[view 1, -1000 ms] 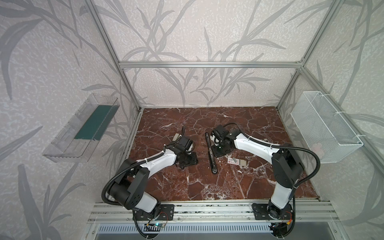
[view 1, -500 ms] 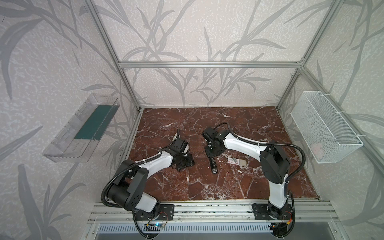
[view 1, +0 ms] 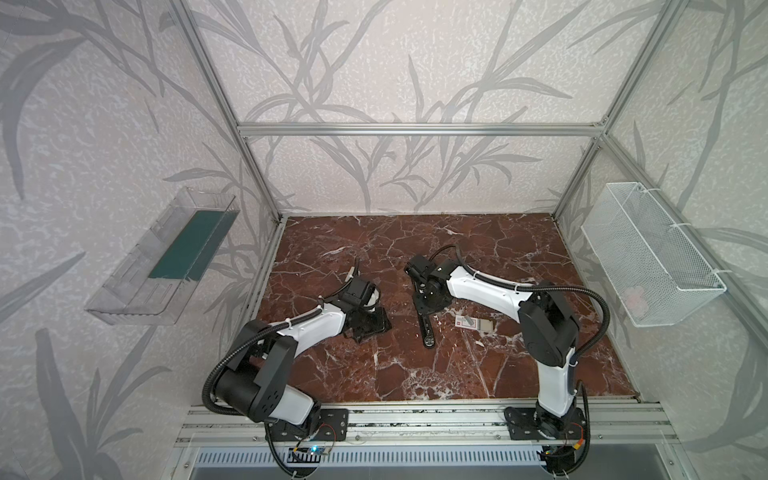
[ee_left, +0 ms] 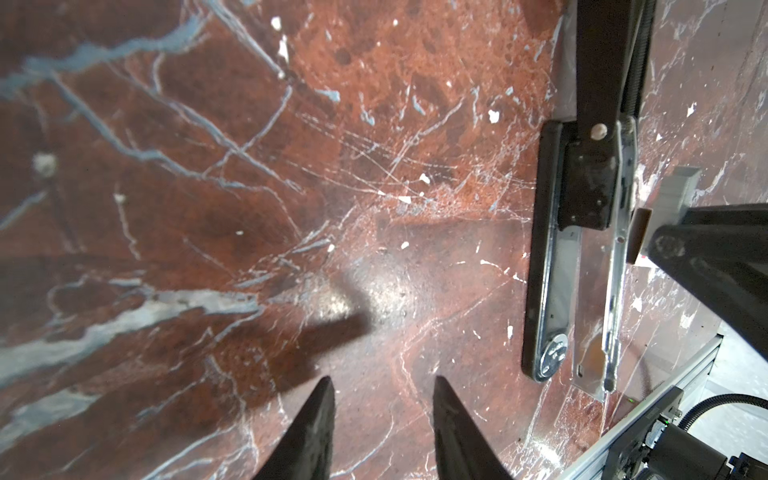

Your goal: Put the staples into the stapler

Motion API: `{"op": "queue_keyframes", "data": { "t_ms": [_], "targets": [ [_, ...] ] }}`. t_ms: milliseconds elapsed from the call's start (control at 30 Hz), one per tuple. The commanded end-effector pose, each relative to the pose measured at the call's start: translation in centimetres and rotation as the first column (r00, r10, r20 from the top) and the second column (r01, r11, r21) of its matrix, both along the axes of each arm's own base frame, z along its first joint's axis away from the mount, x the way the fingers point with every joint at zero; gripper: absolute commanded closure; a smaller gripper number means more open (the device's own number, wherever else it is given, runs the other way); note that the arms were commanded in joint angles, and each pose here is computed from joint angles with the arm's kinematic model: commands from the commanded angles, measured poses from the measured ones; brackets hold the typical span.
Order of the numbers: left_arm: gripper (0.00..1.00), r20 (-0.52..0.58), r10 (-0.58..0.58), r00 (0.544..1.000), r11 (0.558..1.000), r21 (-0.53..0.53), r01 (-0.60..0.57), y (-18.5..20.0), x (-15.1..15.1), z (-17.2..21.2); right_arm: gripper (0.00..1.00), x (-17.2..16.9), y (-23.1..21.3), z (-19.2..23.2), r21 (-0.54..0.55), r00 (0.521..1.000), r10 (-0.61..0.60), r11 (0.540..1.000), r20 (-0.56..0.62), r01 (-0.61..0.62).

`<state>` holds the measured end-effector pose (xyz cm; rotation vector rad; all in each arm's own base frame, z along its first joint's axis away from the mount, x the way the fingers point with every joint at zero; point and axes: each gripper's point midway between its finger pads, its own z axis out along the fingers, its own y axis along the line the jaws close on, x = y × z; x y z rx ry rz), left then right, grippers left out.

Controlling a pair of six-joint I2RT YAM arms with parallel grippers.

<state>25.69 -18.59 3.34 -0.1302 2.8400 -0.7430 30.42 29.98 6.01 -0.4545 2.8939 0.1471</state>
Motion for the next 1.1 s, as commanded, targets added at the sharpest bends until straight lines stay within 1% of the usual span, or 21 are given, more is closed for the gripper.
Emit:
{"op": "queue_keyframes", "data": {
  "t_ms": [0,533,1067],
  "targets": [
    [0.59,0.005,-0.003,1.0,1.0,0.001,0.003,0.2,-0.2,-0.1,0.83,0.4,0.3,0.1,-0.004,1.0,-0.009,1.0,-0.001,0.009],
    [0.59,-0.001,0.0,1.0,1.0,0.007,0.0,0.4,-0.3,-0.2,0.83,0.8,0.6,-0.7,0.0,1.0,-0.013,1.0,-0.015,0.013],
    [0.59,-0.008,-0.001,1.0,1.0,0.003,0.001,0.3,-0.2,-0.4,0.83,1.3,0.7,1.0,0.018,0.999,-0.02,1.0,0.025,0.019]
  ]
}}
